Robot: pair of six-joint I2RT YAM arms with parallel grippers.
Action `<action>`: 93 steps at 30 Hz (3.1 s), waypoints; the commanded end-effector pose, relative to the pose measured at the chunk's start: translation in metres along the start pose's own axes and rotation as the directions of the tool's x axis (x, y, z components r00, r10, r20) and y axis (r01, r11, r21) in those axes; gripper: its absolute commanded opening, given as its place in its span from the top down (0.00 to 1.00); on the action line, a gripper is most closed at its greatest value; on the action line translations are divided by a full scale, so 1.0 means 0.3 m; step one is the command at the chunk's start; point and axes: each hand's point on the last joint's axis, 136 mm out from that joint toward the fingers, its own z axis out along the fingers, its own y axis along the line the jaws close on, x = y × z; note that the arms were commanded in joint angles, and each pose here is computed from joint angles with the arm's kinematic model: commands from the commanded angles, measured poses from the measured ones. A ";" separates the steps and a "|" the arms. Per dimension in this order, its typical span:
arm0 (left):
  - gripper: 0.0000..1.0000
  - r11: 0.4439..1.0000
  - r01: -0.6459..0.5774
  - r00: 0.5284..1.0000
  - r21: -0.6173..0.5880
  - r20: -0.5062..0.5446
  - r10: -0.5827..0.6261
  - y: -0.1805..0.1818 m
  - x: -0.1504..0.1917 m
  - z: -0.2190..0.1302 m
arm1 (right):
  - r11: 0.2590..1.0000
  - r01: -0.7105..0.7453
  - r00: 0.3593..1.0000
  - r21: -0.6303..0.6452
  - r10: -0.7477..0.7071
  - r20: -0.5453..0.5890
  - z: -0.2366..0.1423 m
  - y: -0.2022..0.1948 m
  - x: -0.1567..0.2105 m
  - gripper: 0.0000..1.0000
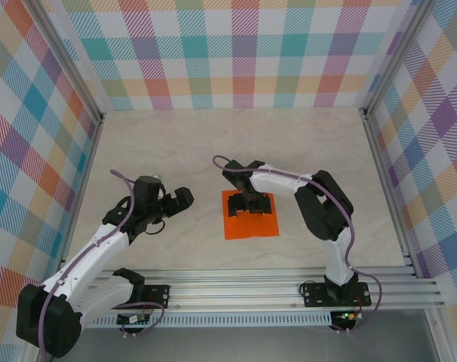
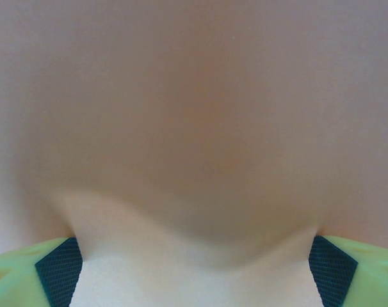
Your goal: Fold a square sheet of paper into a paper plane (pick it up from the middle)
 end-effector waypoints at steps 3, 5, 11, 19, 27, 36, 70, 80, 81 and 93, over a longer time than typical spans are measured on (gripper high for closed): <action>0.00 0.999 0.038 0.998 0.008 -0.047 -0.038 0.002 0.043 -0.009 | 0.997 0.031 0.992 0.064 -0.023 -0.123 0.073 -0.038 0.087 0.11; 0.00 0.999 0.043 0.998 0.001 -0.045 -0.043 0.004 0.041 -0.013 | 0.998 0.039 0.993 0.049 -0.033 -0.109 0.053 -0.023 0.071 0.13; 0.00 0.998 0.055 0.998 -0.012 -0.036 -0.056 0.005 0.029 -0.014 | 0.998 0.062 0.996 0.029 -0.061 -0.059 -0.029 0.003 0.023 0.34; 0.00 0.997 0.055 0.998 -0.047 -0.032 -0.057 0.017 0.020 -0.007 | 0.998 0.053 0.998 -0.015 -0.053 -0.024 -0.100 -0.006 -0.013 0.62; 0.00 0.995 0.072 0.997 -0.069 -0.031 -0.074 0.036 0.028 -0.008 | 0.996 0.074 0.997 -0.053 -0.073 0.012 -0.149 -0.004 -0.011 0.72; 0.00 0.993 0.095 0.995 -0.064 -0.018 -0.096 0.033 0.020 -0.003 | 0.982 0.070 0.994 -0.176 -0.054 0.092 -0.277 0.003 -0.041 0.68; 0.00 0.991 0.098 0.992 -0.089 -0.076 -0.105 0.044 0.050 0.047 | 0.993 0.095 0.995 -0.067 -0.097 -0.018 -0.123 -0.023 -0.050 0.67; 0.00 0.990 0.097 0.990 -0.102 -0.094 -0.107 0.044 0.053 0.062 | 0.993 0.092 0.996 -0.068 -0.091 0.020 -0.163 -0.033 -0.053 0.75; 0.00 0.990 0.097 0.990 -0.103 -0.096 -0.107 0.044 0.054 0.063 | 0.993 0.093 0.996 -0.071 -0.091 0.021 -0.168 -0.032 -0.052 0.76; 0.00 0.991 0.096 0.989 -0.096 -0.102 -0.106 0.040 0.057 0.065 | 0.993 0.104 0.994 -0.055 -0.105 -0.012 -0.127 -0.029 -0.054 0.18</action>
